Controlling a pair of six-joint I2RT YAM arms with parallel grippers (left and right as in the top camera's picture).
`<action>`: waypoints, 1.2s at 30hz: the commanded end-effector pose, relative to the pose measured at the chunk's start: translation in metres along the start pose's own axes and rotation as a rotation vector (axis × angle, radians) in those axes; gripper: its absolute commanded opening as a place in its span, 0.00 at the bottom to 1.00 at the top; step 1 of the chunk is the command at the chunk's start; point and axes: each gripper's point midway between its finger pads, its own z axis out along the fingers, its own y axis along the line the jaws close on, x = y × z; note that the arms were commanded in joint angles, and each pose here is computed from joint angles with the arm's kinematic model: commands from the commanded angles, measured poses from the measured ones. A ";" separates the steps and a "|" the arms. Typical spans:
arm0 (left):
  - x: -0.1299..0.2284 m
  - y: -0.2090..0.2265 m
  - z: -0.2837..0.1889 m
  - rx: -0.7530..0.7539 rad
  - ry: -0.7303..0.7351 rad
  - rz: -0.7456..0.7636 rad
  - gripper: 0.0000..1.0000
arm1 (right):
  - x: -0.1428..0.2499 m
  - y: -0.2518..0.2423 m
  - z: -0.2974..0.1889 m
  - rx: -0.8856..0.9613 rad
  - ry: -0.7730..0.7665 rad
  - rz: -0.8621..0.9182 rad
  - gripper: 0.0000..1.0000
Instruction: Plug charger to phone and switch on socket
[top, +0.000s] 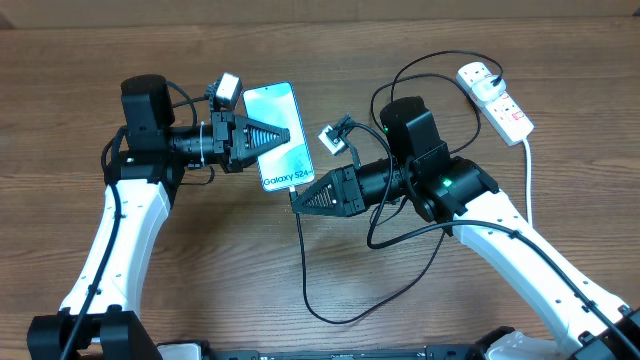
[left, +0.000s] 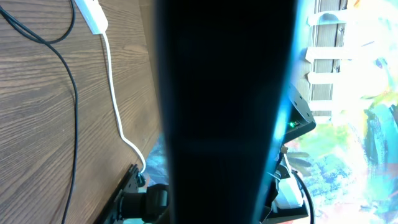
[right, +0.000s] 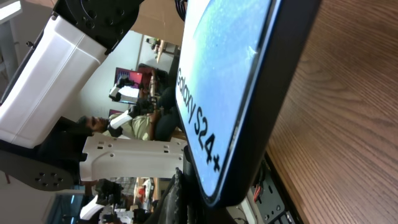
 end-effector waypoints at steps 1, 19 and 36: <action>0.007 -0.009 0.002 0.041 0.050 0.038 0.05 | -0.008 0.003 -0.001 0.009 -0.021 -0.019 0.04; 0.013 -0.015 0.001 0.072 0.079 0.091 0.04 | -0.009 0.002 0.004 -0.041 0.013 0.015 0.04; 0.013 -0.014 0.001 0.072 0.080 0.077 0.04 | -0.023 -0.007 -0.007 -0.007 -0.050 -0.001 0.04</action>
